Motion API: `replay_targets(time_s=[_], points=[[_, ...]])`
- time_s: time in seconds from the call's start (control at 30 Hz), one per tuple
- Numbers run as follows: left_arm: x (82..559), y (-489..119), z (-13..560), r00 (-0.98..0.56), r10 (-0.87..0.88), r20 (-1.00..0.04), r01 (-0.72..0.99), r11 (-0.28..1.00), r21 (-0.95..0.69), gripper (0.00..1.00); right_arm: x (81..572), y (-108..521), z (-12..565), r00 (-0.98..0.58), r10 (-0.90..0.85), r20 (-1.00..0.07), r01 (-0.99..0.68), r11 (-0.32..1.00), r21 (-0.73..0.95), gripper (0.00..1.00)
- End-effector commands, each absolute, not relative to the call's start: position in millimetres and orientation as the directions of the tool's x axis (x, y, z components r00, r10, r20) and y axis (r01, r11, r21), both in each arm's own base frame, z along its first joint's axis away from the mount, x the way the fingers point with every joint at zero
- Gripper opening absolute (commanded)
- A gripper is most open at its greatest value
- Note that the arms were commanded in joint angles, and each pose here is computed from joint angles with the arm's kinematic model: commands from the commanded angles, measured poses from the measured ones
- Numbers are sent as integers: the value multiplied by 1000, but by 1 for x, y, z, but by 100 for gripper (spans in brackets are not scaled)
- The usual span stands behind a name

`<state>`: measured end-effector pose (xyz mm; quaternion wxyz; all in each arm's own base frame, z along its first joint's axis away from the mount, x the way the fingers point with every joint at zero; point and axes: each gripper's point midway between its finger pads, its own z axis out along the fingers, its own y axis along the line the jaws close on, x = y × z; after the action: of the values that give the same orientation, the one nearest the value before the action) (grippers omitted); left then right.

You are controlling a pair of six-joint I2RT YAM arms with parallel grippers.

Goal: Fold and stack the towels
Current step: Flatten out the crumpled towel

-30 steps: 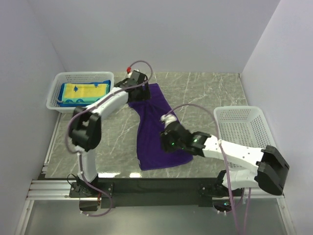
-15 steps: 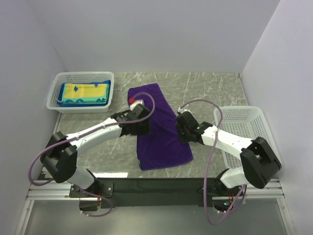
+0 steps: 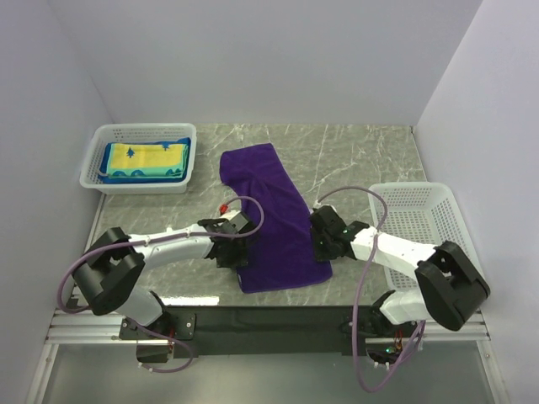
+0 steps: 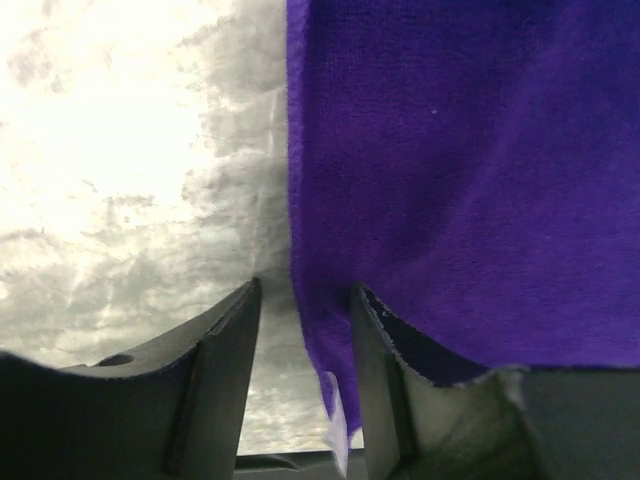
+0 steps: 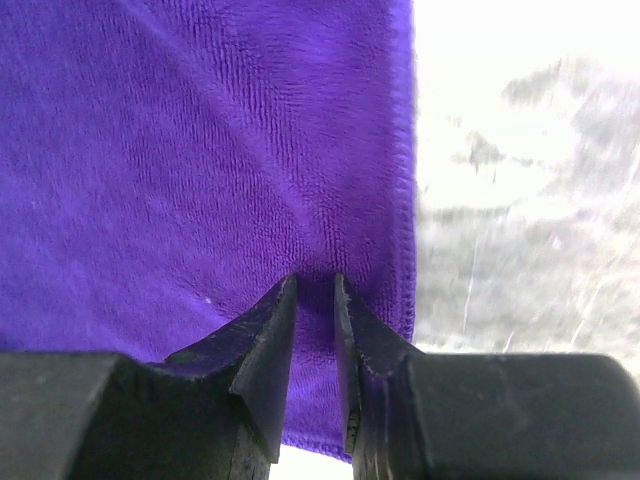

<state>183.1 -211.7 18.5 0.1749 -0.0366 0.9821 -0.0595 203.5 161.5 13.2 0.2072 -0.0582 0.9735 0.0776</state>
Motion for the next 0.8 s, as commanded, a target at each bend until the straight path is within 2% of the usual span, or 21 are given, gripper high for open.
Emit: replay_targets(time_s=[0.0,0.17,0.3,0.4,0.5,0.6,0.67,0.7,0.77], points=[[167,-200,8,-950,-126,-287,-99,989,-107,47,172,157,10,-944,-28,-330,-91,980,179,30],[151,-184,4,-952,-165,-257,-148,985,-84,46,132,160,8,-962,-7,-272,-65,976,207,30],[139,-167,7,-942,-218,-256,-209,976,-62,47,89,172,11,-975,-69,-210,-117,966,229,30],[137,-159,19,-928,-248,-277,-237,969,-74,47,88,179,24,-965,-85,-246,-148,957,248,31],[141,-155,37,-906,-277,-321,-256,961,-106,47,119,185,56,-916,-88,-391,-194,951,242,31],[155,-156,63,-873,-300,-384,-260,953,-153,50,173,193,107,-826,-54,-561,-227,943,245,32],[169,-163,78,-853,-310,-421,-248,949,-197,55,199,194,122,-777,-77,-624,-272,936,223,32],[186,-172,92,-832,-318,-455,-226,942,-246,57,225,192,132,-749,-20,-662,-249,935,253,32],[205,-181,97,-821,-319,-473,-212,940,-266,60,250,201,140,-733,-34,-679,-286,922,262,32]])
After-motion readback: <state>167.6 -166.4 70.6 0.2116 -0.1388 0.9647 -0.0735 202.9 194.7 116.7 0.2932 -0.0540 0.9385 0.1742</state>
